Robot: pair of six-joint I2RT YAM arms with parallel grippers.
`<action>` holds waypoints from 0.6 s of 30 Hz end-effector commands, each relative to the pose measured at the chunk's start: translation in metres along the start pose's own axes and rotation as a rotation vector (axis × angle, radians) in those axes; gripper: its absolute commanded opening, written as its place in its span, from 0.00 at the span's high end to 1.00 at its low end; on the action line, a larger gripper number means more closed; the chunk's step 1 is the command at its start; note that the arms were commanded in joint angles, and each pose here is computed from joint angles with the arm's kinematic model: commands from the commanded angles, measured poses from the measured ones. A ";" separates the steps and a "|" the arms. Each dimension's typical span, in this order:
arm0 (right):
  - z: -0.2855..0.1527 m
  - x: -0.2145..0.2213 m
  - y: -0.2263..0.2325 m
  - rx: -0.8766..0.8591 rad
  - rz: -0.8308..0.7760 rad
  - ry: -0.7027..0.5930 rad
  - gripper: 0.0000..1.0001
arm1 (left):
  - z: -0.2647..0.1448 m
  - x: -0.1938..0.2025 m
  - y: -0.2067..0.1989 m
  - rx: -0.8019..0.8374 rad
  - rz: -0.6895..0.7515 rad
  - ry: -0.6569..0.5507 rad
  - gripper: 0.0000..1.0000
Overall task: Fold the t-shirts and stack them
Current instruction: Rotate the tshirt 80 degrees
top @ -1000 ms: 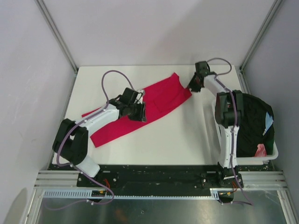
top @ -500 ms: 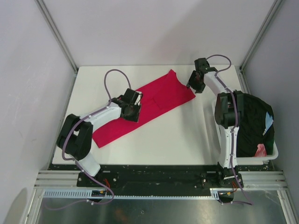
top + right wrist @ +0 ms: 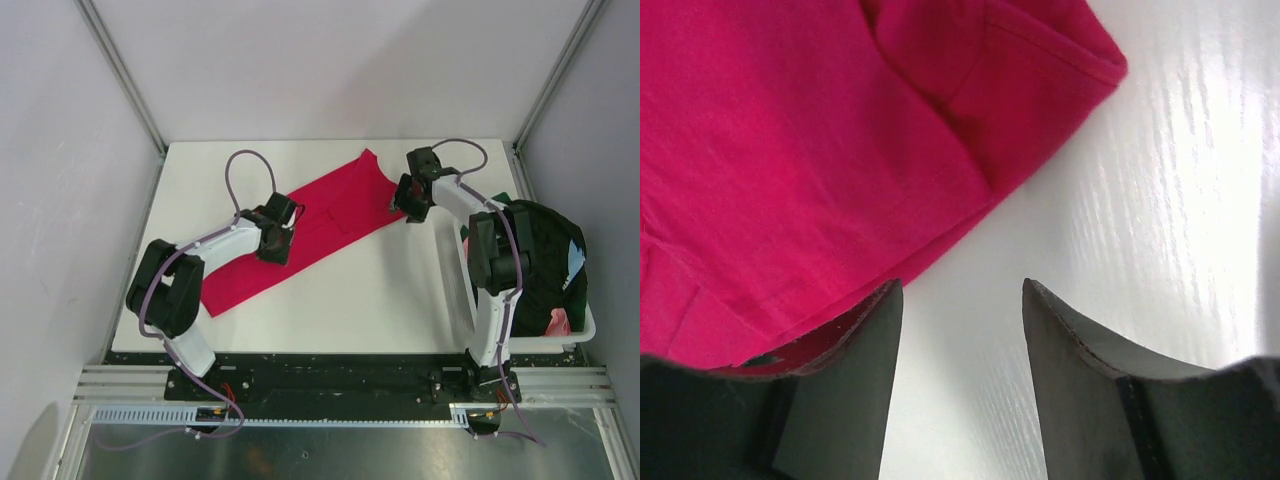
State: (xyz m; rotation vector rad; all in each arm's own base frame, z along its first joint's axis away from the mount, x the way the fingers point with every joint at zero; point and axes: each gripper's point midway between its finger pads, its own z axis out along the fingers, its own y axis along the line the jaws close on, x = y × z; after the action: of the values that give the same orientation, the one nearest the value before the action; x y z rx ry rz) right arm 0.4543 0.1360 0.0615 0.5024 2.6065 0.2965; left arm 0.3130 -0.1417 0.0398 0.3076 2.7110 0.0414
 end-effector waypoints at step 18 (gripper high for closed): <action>0.059 -0.066 -0.026 0.100 0.054 -0.083 0.96 | -0.017 -0.015 0.001 0.017 -0.006 -0.062 0.60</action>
State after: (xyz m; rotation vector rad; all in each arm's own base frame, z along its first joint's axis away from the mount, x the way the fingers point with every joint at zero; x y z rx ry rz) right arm 0.5031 0.1220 0.0256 0.5908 2.5854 0.2854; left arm 0.3138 -0.1421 0.0485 0.3017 2.6902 0.0278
